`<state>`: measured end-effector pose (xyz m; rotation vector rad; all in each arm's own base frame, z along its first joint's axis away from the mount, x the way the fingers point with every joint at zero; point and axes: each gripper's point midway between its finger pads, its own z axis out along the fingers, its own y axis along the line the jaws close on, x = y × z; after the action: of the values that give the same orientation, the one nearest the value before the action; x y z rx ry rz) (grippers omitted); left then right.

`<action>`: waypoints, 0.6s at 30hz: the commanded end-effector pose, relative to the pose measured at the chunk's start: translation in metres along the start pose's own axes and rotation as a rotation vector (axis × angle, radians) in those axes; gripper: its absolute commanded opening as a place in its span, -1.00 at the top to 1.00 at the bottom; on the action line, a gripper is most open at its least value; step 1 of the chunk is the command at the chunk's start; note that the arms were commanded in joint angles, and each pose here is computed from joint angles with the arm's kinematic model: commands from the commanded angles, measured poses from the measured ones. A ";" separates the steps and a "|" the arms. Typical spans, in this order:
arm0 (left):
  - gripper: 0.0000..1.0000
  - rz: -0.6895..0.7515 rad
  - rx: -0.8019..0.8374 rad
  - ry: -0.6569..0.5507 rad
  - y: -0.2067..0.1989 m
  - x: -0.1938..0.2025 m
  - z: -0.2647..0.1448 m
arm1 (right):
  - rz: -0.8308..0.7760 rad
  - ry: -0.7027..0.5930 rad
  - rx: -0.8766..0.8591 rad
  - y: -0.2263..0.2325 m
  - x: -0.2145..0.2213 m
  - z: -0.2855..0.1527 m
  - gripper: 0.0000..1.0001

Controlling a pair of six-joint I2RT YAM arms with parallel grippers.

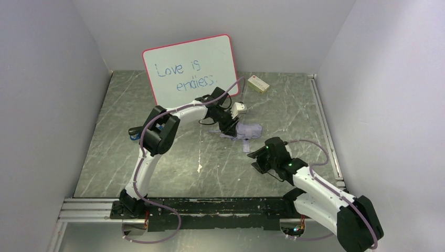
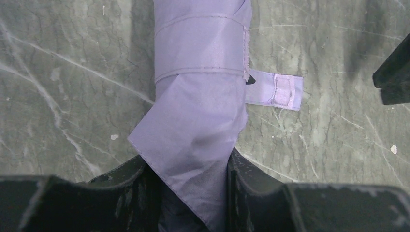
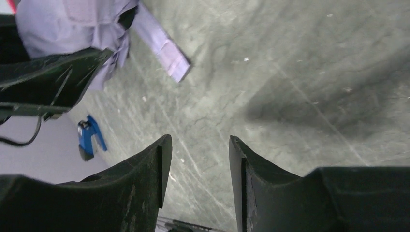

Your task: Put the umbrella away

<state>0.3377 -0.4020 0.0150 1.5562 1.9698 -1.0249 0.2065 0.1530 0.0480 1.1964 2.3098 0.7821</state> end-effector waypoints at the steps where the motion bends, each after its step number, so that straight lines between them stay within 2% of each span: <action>1: 0.90 -0.226 -0.089 0.377 -0.006 0.128 0.014 | 0.093 -0.096 0.040 -0.007 -0.013 0.010 -0.01; 7: 0.91 -0.262 -0.149 0.395 -0.006 0.129 0.009 | 0.090 -0.169 0.046 -0.005 -0.027 0.015 -0.01; 18: 0.91 -0.369 -0.242 0.468 -0.024 0.147 0.006 | 0.079 -0.192 0.052 -0.009 -0.030 0.035 -0.01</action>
<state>0.3315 -0.4008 0.0132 1.4242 2.1214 -0.8721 0.2292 0.1387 0.0227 1.3338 2.1982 0.6377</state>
